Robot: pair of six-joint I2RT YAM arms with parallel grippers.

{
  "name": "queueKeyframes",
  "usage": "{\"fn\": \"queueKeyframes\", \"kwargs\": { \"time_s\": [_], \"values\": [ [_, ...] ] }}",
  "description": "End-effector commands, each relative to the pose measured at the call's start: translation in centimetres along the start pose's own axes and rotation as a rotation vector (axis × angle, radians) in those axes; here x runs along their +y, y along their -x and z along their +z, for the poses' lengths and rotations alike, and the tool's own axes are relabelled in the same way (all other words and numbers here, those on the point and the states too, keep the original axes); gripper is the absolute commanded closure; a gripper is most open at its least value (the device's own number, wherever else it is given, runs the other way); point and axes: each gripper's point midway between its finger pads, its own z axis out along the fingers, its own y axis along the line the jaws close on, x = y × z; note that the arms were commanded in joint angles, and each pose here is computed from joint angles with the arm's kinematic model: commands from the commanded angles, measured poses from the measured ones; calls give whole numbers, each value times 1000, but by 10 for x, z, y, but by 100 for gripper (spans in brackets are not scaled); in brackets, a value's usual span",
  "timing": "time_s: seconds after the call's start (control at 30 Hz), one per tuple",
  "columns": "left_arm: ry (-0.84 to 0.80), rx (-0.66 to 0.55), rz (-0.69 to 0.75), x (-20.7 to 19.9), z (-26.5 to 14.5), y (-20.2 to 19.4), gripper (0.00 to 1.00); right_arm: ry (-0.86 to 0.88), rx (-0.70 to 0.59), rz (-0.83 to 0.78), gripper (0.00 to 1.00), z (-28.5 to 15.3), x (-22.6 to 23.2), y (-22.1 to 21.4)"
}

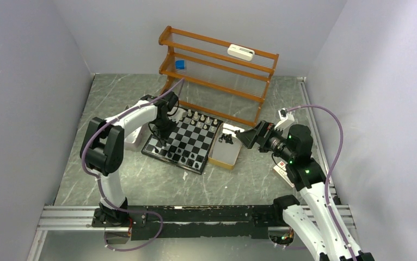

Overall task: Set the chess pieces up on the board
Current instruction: Place the chess piece on the chessboard.

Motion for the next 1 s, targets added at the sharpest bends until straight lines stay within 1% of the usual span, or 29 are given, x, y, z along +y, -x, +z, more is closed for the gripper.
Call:
{"fn": "queueKeyframes", "kwargs": {
  "time_s": [0.0,0.3,0.67,0.77,0.97],
  "values": [
    [-30,-7,-14,-3,5,3,95,0,-20,-11,0,-3,2,5],
    [-24,33,-15,-1,8,0,95,0,-16,-14,0,0,0,4],
    [-48,36,-15,-6,13,-1,94,8,-10,-11,0,2,2,5],
    [-54,38,-15,-8,14,-2,93,11,-9,-9,0,2,1,3],
    [-54,55,-11,-12,16,-6,86,10,-5,-4,0,3,-1,0]
  ]
}}
